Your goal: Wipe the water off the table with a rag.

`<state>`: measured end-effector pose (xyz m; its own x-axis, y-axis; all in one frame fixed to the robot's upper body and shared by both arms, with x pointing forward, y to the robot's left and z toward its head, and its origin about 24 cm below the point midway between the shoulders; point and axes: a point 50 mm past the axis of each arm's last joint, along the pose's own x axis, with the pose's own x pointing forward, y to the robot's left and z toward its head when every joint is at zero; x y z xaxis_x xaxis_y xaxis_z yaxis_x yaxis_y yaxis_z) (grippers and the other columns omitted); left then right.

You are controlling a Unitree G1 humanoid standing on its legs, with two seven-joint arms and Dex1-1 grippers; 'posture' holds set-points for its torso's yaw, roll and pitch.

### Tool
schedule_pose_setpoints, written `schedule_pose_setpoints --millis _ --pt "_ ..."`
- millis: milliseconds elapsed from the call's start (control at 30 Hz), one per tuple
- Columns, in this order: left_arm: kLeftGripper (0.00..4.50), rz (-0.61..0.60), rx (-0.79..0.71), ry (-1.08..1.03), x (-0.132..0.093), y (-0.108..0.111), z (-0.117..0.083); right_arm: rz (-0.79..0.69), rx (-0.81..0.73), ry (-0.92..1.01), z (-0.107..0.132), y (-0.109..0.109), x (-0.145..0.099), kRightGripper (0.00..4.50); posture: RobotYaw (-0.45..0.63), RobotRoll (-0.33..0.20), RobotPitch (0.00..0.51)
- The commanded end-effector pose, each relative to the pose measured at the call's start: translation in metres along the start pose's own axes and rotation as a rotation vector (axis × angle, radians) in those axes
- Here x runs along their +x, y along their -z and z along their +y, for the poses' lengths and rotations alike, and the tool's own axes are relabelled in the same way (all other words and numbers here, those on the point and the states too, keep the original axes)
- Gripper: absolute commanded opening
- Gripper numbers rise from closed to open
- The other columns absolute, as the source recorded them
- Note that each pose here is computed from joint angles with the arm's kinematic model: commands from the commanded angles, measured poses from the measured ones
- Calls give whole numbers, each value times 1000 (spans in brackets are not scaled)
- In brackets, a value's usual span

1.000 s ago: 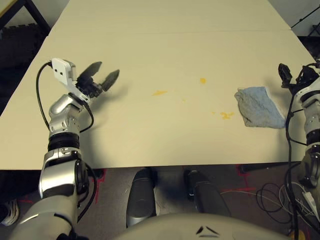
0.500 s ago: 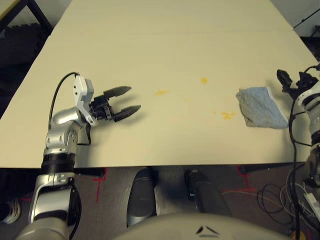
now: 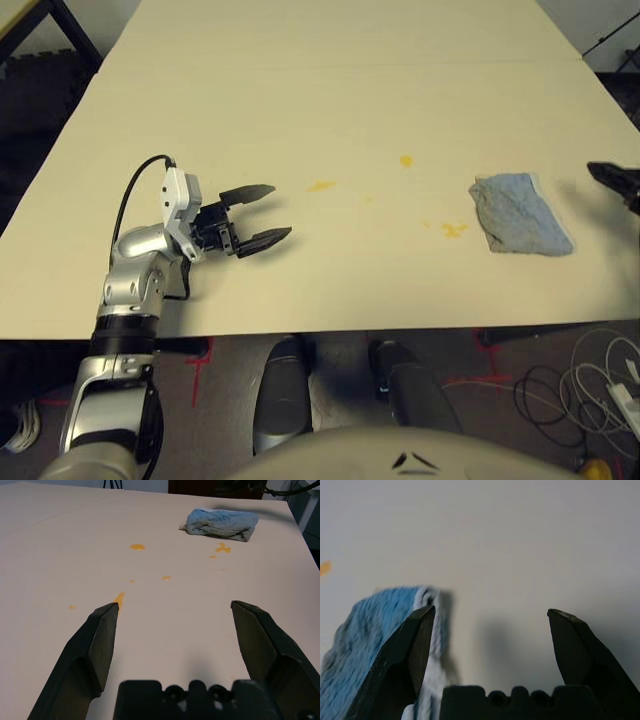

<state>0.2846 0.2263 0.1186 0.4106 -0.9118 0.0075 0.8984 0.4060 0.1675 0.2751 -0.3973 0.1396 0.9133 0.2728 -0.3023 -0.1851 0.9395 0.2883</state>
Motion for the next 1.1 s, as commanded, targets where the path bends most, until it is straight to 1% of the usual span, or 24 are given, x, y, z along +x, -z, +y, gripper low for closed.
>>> schedule_pose_setpoints --millis 33,200,433,667,833,1100 --pt "4500 11 8 16 2 2 0 51 23 -73 10 10 4 4466 151 0 198" --pt "4500 14 13 16 1 2 1 109 33 -104 21 28 13 4466 156 0 200" --pt "4500 19 19 15 1 2 0 150 44 -131 31 44 25 4466 169 0 202" --pt "4500 22 24 14 2 3 -1 196 52 -199 52 62 46 4466 175 0 201" --pt "4500 23 29 11 2 3 0 229 43 -228 64 70 60 4466 184 0 197" --pt "4500 24 35 -1 0 4 0 301 7 -263 75 82 71 4466 194 0 193"
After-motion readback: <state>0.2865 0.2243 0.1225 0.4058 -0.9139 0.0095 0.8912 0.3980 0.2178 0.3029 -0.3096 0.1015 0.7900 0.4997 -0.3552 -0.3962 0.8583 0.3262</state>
